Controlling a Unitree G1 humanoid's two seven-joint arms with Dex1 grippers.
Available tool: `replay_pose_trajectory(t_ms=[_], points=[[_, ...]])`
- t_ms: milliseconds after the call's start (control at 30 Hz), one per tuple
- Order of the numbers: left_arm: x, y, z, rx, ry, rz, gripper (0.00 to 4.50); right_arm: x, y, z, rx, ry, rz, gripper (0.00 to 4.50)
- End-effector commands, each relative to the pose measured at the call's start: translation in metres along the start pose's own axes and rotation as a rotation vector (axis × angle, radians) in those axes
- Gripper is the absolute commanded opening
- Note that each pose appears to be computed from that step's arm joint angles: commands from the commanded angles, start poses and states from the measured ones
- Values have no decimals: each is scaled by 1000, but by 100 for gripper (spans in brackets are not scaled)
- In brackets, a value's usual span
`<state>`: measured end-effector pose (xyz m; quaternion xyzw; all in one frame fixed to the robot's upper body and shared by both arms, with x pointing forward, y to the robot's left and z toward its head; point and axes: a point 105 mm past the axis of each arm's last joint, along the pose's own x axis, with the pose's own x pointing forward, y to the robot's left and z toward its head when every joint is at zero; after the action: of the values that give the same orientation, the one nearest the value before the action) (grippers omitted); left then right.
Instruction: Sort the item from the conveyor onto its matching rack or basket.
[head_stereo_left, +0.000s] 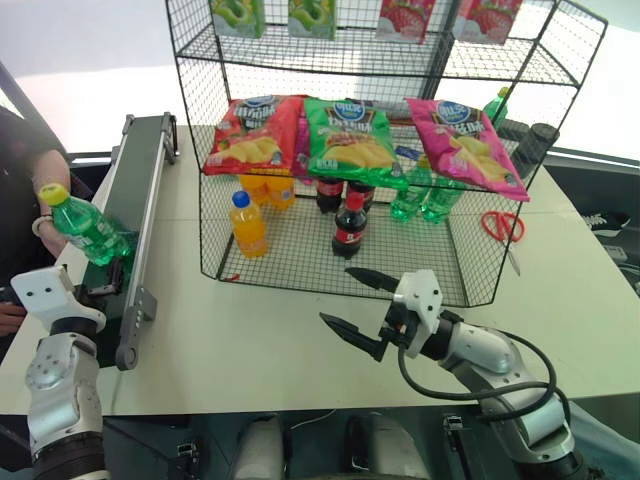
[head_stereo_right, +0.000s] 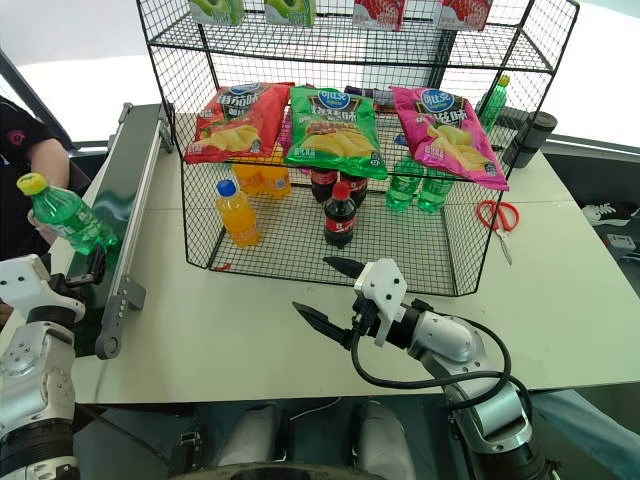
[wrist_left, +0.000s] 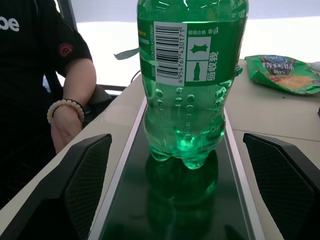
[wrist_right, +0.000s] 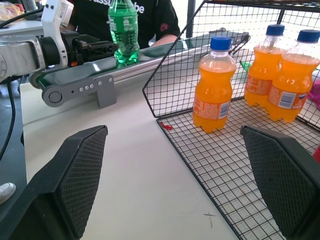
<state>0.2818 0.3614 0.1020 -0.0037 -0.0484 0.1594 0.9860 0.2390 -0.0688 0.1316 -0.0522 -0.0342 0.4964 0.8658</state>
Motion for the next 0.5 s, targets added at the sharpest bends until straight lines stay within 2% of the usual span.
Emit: replay_pose_trajectory(t_ms=[33, 400, 500], points=[[1, 7, 15, 17, -57, 15, 450, 0, 3, 11, -27, -38, 16, 444], [2, 6, 17, 18, -63, 1, 450, 2, 2, 0, -16, -30, 20, 444], [0, 1, 17, 22, -67, -25, 367, 3, 1, -2, -15, -31, 21, 450]])
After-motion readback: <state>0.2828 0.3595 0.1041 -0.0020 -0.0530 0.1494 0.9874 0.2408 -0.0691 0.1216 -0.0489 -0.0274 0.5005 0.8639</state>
